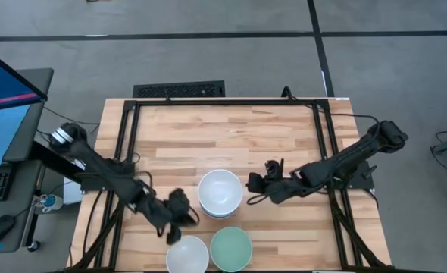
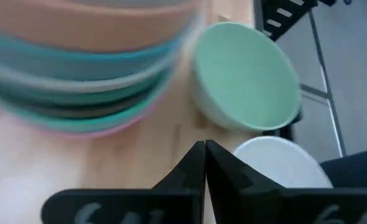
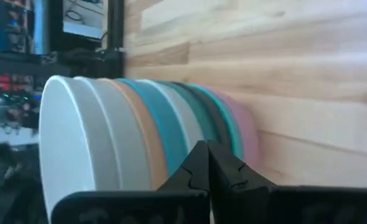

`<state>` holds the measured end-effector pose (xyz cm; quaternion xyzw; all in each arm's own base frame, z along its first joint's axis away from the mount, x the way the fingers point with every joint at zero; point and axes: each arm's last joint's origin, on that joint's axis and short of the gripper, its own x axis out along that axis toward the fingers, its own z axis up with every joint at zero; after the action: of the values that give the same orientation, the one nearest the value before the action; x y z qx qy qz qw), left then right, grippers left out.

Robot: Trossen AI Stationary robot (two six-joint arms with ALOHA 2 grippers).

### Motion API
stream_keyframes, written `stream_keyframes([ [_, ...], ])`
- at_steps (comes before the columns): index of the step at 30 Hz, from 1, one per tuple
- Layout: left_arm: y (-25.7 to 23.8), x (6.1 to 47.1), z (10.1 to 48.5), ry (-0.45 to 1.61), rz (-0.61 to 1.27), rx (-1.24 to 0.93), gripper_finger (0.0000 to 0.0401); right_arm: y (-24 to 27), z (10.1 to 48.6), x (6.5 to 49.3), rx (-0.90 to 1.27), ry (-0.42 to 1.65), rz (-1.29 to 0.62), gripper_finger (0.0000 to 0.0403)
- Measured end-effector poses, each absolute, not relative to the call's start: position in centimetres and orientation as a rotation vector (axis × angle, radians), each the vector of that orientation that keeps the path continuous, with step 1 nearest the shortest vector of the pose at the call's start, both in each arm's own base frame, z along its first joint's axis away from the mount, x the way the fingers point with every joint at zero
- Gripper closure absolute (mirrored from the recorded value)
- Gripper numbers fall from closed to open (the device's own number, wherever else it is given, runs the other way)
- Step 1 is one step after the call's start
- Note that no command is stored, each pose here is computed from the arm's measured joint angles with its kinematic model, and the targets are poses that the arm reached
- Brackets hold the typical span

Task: Nest bowls inside each other
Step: Move the stacked bowls to the center of the table

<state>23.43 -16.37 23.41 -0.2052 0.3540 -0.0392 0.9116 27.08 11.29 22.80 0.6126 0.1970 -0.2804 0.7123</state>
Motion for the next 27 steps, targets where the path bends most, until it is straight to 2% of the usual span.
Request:
stream_keyframes([
  [4, -19.2, 26.0, 23.5, 0.705, -0.101, -0.383, 0.0399, 10.8, 24.1, 26.2, 1.299, 0.428, -0.591, 0.039],
  [11, -21.1, 29.3, 22.7, 0.739, -0.055, -0.32, 0.0399, 10.9, 25.9, 24.8, 1.255, 0.389, -0.541, 0.039],
  [27, -19.2, 31.0, 21.7, 0.689, 0.114, -0.258, 0.0399, 11.9, 26.3, 23.9, 1.228, 0.388, -0.508, 0.039],
])
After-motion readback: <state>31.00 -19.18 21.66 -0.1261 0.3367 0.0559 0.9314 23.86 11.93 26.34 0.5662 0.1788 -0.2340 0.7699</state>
